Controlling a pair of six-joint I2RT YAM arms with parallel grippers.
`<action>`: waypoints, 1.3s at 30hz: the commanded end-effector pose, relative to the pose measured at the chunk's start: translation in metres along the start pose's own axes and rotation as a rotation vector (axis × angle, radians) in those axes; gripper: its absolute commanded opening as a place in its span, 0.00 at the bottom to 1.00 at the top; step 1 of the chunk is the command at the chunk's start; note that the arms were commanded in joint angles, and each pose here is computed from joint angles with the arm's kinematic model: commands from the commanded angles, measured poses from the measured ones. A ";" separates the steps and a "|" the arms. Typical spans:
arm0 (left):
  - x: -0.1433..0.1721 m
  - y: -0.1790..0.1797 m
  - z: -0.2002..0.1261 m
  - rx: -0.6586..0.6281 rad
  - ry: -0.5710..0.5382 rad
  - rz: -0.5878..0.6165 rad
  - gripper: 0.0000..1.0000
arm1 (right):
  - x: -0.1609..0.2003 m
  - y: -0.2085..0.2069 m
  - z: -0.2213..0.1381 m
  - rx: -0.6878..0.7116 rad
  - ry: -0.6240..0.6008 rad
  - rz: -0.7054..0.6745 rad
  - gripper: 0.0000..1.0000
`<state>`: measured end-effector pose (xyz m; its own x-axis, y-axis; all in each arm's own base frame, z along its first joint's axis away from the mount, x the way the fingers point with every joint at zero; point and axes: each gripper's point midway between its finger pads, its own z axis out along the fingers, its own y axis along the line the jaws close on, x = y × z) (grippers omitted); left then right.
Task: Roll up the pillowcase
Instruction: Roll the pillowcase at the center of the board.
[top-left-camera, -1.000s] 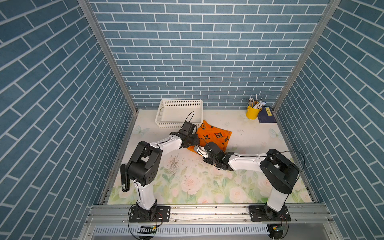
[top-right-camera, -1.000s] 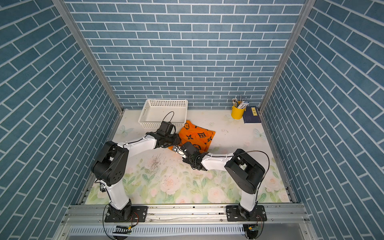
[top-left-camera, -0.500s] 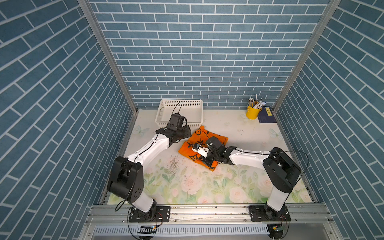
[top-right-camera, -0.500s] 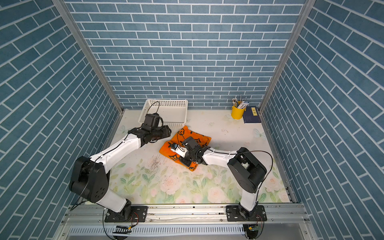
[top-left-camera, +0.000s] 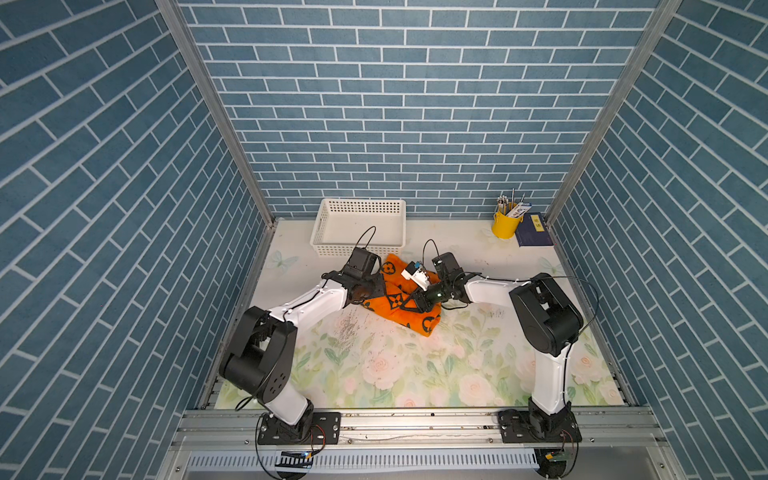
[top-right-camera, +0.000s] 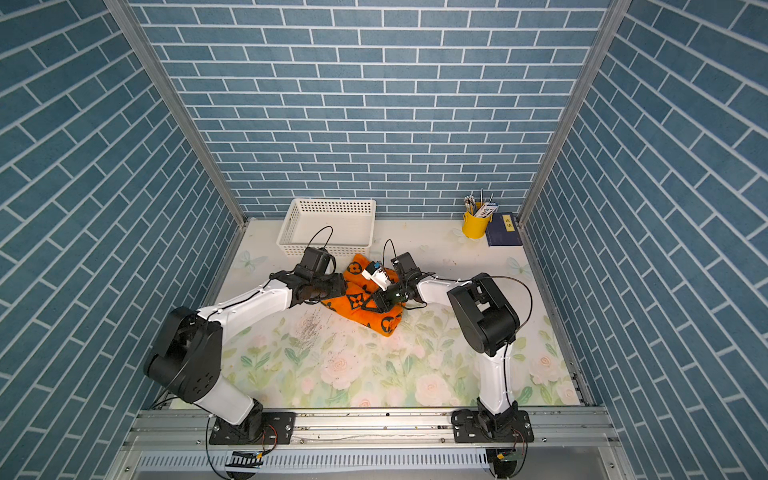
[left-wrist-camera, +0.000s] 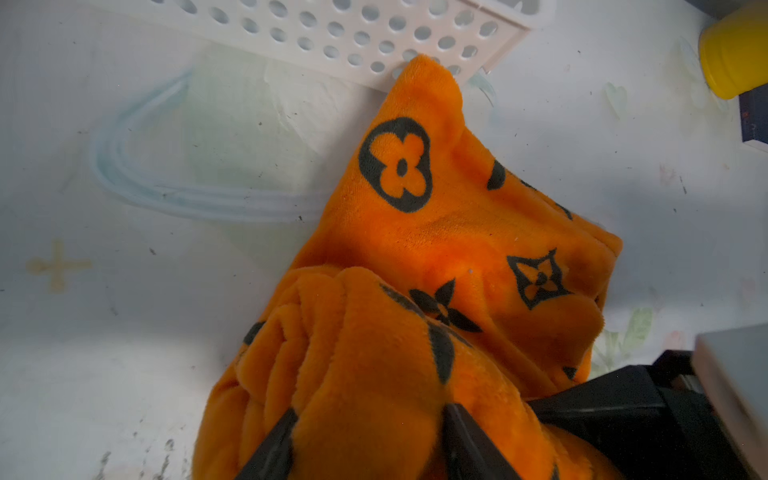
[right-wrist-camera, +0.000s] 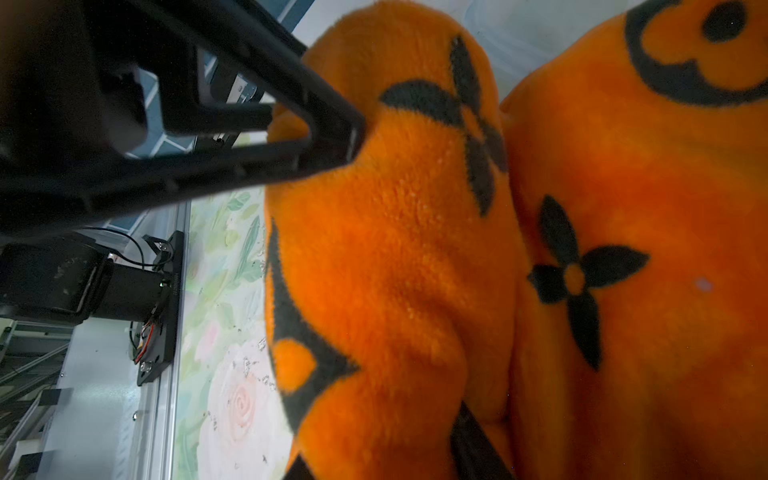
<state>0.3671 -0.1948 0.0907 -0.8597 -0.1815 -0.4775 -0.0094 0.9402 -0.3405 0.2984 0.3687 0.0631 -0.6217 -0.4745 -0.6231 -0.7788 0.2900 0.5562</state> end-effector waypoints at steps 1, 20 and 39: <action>0.027 0.010 0.023 -0.049 0.077 -0.028 0.54 | 0.025 -0.025 0.002 0.130 0.080 0.071 0.56; 0.032 0.017 0.038 -0.101 0.114 -0.067 0.53 | 0.018 0.011 -0.018 0.834 0.154 -0.747 0.84; -0.061 0.039 -0.054 -0.057 -0.108 -0.110 0.60 | 0.050 0.067 0.030 0.300 0.245 -0.429 0.01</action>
<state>0.3955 -0.1475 0.1400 -0.7921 -0.3207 -0.5193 -0.1285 0.9194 -0.3717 0.2637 0.3810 0.0654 -0.1044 -0.7863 -0.6089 -0.9258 0.3005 -0.2293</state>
